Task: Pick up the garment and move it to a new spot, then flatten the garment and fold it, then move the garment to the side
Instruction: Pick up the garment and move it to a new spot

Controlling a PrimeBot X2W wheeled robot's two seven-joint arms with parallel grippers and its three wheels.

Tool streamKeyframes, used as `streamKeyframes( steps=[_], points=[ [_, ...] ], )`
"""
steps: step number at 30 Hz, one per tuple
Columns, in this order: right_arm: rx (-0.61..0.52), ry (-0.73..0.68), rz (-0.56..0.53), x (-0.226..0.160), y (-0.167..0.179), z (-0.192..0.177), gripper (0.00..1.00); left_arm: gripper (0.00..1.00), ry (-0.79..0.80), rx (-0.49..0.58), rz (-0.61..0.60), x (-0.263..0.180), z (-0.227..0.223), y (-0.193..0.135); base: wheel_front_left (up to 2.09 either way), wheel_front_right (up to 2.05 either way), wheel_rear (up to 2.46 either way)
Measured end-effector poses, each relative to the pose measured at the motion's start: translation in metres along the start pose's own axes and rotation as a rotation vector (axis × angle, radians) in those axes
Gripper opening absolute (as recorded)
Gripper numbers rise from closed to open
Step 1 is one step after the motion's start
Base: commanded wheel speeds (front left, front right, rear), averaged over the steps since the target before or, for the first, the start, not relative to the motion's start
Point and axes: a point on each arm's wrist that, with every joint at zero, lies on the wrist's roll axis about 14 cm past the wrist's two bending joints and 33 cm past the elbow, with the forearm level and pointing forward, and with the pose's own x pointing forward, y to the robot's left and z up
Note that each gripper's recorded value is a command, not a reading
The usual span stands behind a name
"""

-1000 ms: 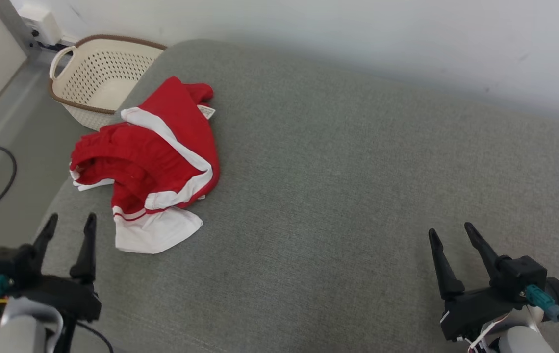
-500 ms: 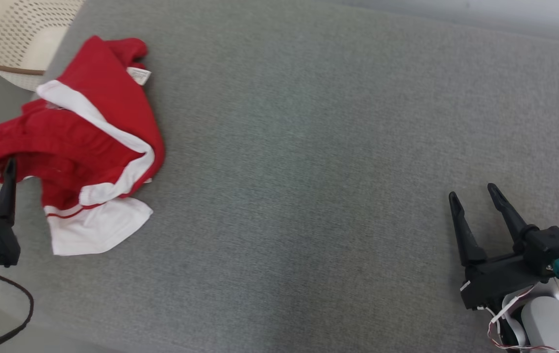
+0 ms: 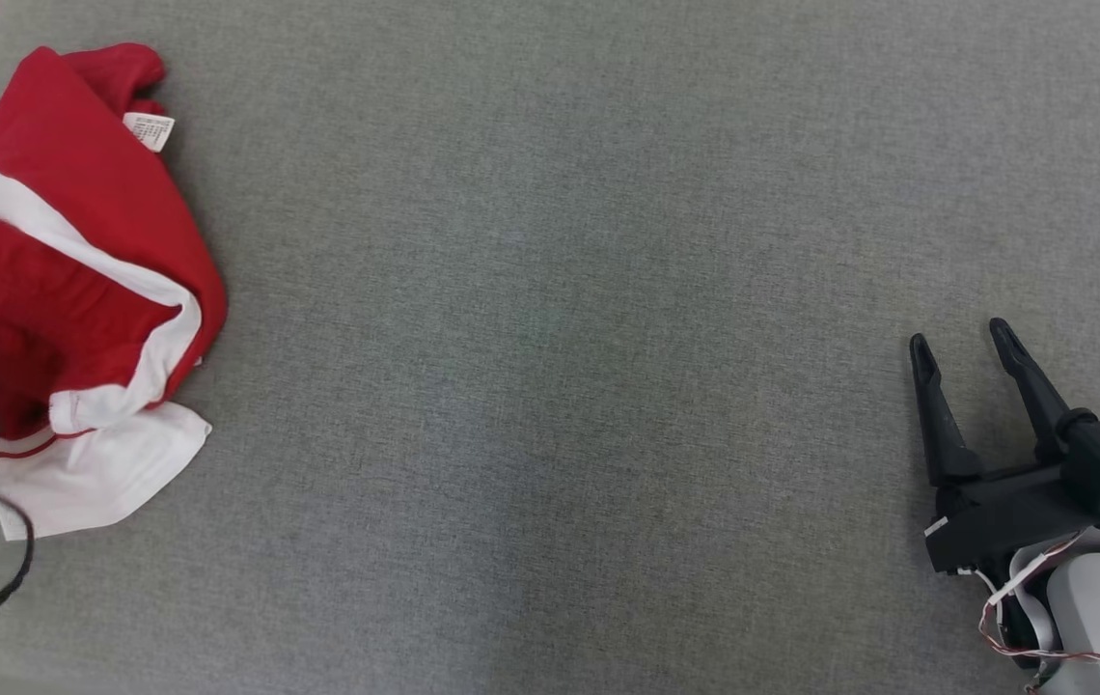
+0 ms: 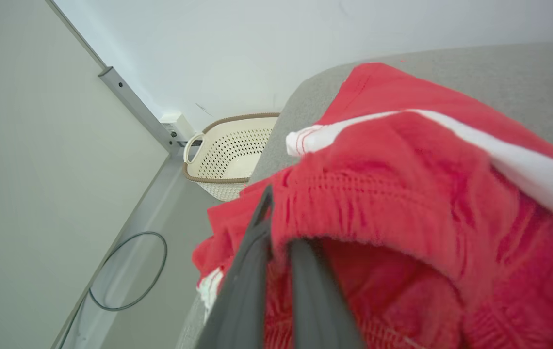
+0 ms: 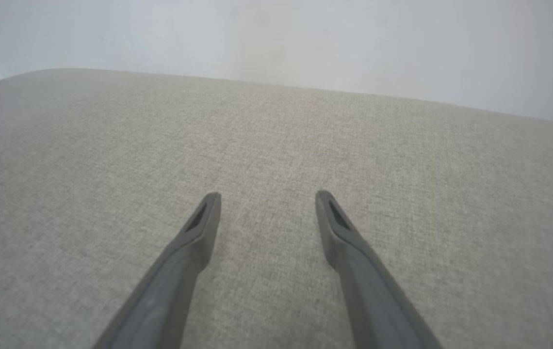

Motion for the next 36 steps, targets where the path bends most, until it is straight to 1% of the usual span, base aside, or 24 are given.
streamKeyframes(
  steps=[3, 5, 8, 9, 13, 17, 20, 22, 26, 27, 29, 31, 32, 34, 36],
  points=[
    [0.014, 0.001, -0.012, -0.002, 0.0, 0.0, 1.0, 0.0, -0.145, 0.003, -0.023, 0.006, 0.046, -0.014, 0.0, 0.0, 0.0],
    [0.029, 0.001, -0.015, -0.004, 0.003, 0.0, 1.0, 0.0, -0.259, 0.002, -0.08, 0.004, 0.083, -0.034, 0.0, 0.0, 0.0],
    [0.053, -0.019, -0.009, -0.003, 0.013, 0.007, 1.0, 0.0, -0.427, 0.006, -0.196, -0.01, 0.138, -0.073, 0.0, 0.0, 0.0],
    [0.053, -0.019, -0.009, -0.003, 0.013, 0.007, 1.0, 0.0, -0.427, 0.006, -0.196, -0.01, 0.138, -0.073, 0.0, 0.0, 0.0],
    [0.087, -0.05, -0.006, -0.004, 0.027, 0.02, 1.0, 0.0, -0.634, -0.056, -0.35, -0.043, 0.206, -0.131, 0.0, 0.0, 0.0],
    [0.102, -0.075, -0.035, -0.012, 0.026, 0.031, 1.0, 0.0, -0.738, -0.153, -0.523, -0.079, 0.244, -0.198, 0.0, 0.0, 0.0],
    [0.105, -0.086, -0.074, -0.022, 0.017, 0.036, 1.0, 0.0, -0.767, -0.231, -0.643, -0.103, 0.259, -0.243, 0.0, 0.0, 0.0],
    [0.108, -0.09, -0.103, -0.029, 0.01, 0.039, 1.0, 0.0, -0.781, -0.286, -0.714, -0.117, 0.269, -0.266, 0.0, 0.0, 0.0],
    [0.11, -0.097, -0.165, -0.045, -0.004, 0.042, 1.0, 0.0, -0.805, -0.37, -0.87, -0.149, 0.281, -0.307, 0.0, 0.0, 0.0],
    [0.108, -0.097, -0.183, -0.05, -0.008, 0.043, 1.0, 0.0, -0.802, -0.411, -0.916, -0.159, 0.284, -0.316, 0.0, 0.0, 0.0],
    [0.107, -0.099, -0.218, -0.059, -0.017, 0.044, 1.0, 0.0, -0.821, -0.453, -0.981, -0.175, 0.291, -0.329, 0.0, 0.0, 0.0],
    [0.105, -0.099, -0.253, -0.068, -0.025, 0.044, 1.0, 0.0, -0.816, -0.474, -0.999, -0.178, 0.291, -0.336, 0.0, 0.0, 0.0],
    [0.104, -0.097, -0.268, -0.072, -0.029, 0.044, 1.0, 0.0, -0.807, -0.48, -0.987, -0.175, 0.288, -0.337, 0.0, 0.0, 0.0],
    [0.105, -0.092, -0.293, -0.08, -0.034, 0.042, 1.0, 0.0, -0.764, -0.465, -0.938, -0.162, 0.273, -0.337, 0.0, 0.0, 0.0],
    [0.109, -0.086, -0.306, -0.086, -0.035, 0.04, 1.0, 0.0, -0.683, -0.442, -0.885, -0.147, 0.245, -0.335, 0.0, 0.0, 0.0]
  ],
)
